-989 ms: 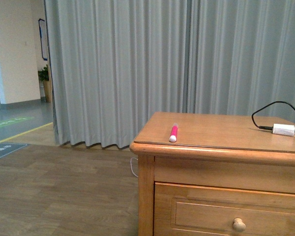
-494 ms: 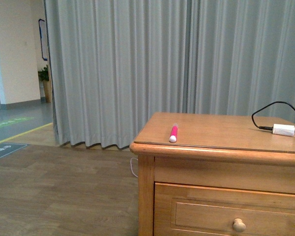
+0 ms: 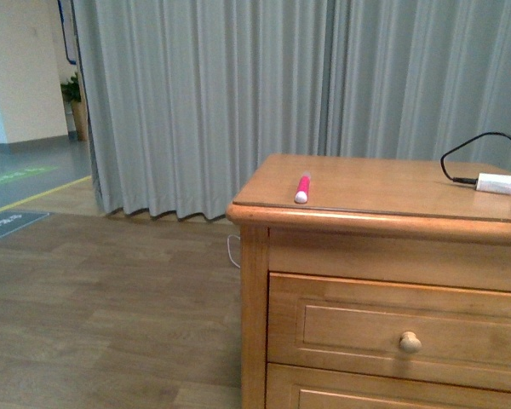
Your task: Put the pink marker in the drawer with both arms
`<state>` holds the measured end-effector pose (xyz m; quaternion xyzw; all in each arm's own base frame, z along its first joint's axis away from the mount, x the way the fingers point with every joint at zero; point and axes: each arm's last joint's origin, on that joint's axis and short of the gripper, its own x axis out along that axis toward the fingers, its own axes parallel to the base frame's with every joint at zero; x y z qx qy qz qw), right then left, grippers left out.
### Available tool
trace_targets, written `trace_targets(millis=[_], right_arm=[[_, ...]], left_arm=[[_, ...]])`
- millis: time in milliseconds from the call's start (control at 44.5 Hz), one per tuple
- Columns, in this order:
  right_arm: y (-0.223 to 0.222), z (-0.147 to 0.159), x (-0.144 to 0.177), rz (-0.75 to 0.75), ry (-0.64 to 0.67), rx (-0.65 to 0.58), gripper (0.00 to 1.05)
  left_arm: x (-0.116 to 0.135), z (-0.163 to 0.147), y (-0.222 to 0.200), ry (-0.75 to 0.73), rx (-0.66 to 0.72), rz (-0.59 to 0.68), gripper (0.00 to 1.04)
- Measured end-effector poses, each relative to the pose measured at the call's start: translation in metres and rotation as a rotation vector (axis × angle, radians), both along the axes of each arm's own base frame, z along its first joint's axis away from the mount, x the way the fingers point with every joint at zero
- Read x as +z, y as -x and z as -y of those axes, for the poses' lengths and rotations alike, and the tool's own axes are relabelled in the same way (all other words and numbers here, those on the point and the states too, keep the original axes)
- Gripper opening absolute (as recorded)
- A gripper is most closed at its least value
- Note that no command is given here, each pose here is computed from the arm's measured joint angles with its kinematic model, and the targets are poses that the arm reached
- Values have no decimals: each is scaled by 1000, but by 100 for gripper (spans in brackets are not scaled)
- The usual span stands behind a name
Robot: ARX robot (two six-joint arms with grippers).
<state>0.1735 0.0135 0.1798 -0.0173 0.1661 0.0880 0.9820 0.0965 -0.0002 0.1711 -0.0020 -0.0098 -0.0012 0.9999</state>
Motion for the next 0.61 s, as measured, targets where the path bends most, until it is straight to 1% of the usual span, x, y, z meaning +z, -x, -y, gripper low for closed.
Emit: trace_targets(millis=[202, 337, 472, 607], right_arm=[[-58, -21, -13, -50, -4, 22, 96], [-100, -37, -29, -74, 9, 16, 96], [-147, -50, -59, -128, 18, -55, 96], [-179, -53, -77, -146, 17, -129, 96]], left_arm=[[0, 0, 0, 0, 0, 0, 99], [0, 0, 0, 0, 0, 0, 99], [0, 0, 0, 0, 0, 0, 99], [0, 0, 0, 0, 0, 0, 99]])
